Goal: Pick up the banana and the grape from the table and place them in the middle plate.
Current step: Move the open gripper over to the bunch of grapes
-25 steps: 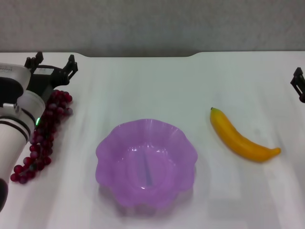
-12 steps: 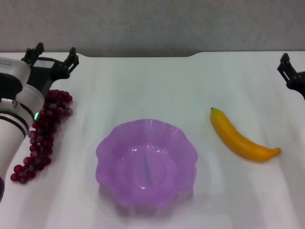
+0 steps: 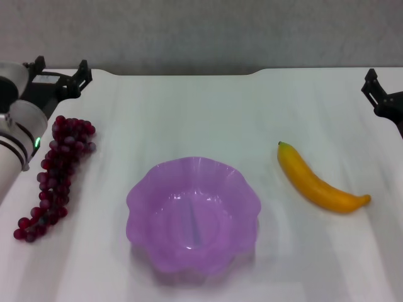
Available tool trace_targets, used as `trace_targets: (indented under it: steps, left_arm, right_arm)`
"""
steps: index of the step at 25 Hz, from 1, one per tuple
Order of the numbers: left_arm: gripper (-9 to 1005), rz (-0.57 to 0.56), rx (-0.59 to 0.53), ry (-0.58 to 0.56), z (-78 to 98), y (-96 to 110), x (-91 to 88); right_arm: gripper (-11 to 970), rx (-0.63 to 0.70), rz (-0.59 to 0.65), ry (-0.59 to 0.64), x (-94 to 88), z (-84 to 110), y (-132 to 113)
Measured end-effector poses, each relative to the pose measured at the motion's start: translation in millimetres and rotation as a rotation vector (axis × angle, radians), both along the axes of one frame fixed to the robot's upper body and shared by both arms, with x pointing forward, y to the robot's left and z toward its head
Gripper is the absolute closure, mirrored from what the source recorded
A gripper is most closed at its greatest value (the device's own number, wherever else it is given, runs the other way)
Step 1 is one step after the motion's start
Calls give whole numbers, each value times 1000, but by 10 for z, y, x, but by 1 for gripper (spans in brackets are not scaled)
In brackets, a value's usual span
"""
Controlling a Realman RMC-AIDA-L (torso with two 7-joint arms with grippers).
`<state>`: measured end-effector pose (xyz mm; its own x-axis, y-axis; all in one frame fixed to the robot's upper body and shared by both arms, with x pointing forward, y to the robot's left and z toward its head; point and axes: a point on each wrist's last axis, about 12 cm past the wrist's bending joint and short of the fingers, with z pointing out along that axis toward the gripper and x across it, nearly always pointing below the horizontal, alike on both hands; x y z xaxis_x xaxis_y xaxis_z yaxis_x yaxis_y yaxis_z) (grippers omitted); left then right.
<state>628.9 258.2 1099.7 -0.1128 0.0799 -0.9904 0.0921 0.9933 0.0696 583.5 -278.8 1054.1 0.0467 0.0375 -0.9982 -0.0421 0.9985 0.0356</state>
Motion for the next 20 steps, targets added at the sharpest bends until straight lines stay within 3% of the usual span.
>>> trace_targets:
  steps: [11,20]
  left_arm:
    - [116,-62,49,201,329,165,-11]
    - [120,-80,144,237,278,175,-12]
  right_arm:
    - [77,1,3,1,-6,-4,6]
    - [76,-2,17,1,6,2,44]
